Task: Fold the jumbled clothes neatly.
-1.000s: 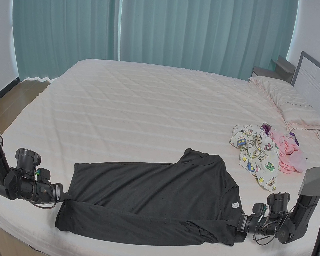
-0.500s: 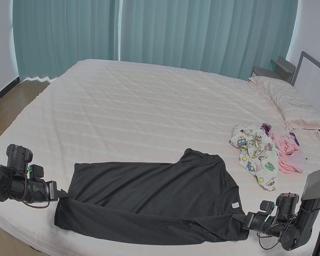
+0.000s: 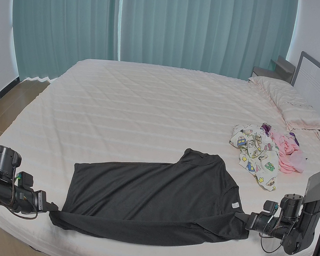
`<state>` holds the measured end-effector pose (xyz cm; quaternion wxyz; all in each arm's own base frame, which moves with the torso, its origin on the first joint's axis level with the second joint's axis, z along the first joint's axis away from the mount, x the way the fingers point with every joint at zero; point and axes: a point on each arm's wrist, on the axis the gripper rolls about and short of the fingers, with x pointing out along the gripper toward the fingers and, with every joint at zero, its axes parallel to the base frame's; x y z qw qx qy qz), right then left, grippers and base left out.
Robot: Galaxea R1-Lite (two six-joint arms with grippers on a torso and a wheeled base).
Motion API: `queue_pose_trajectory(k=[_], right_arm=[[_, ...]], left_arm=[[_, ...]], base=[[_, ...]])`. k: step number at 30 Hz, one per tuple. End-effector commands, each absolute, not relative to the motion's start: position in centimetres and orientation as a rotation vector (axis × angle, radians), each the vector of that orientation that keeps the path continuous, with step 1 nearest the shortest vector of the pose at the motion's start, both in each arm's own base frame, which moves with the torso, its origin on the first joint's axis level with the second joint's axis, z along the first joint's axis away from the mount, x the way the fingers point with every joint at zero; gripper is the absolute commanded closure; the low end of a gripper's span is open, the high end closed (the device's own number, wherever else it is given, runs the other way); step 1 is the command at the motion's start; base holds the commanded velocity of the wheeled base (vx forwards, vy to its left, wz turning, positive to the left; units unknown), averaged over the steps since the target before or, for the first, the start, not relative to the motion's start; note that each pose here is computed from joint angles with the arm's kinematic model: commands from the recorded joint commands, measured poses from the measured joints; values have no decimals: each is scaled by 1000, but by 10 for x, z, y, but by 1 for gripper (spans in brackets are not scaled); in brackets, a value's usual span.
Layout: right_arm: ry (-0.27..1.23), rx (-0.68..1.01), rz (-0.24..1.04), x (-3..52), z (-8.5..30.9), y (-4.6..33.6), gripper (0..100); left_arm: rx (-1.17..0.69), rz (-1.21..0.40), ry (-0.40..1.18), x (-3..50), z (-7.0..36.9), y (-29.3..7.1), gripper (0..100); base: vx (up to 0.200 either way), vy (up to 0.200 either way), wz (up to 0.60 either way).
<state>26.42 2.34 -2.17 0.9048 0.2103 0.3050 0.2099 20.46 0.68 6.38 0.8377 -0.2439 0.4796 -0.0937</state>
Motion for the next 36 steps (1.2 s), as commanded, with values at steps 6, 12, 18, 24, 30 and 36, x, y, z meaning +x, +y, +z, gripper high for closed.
queue_pose_trajectory(k=[6, 12, 18, 24, 30, 36], right_arm=[[604, 430, 453, 260, -12, 24, 100], [608, 434, 473, 257, -10, 24, 100], [600, 435, 487, 260, -10, 24, 100], [580, 431, 489, 269, -12, 25, 100], [576, 431, 490, 280, -20, 25, 100], [571, 436, 472, 291, -29, 21, 100]], left_arm=[[-462, -196, 1110, 181, 74, 5, 100], [-449, -171, 1177, 180, 63, 5, 100], [-456, -160, 1228, 188, 53, 6, 100], [-484, -141, 1215, 209, 44, 9, 100], [-534, -108, 1167, 231, 34, 10, 100], [-526, -57, 1164, 247, 16, 12, 100]], base=[[0, 0, 0], [0, 0, 0], [0, 0, 0], [0, 0, 0], [0, 0, 0], [0, 0, 0]])
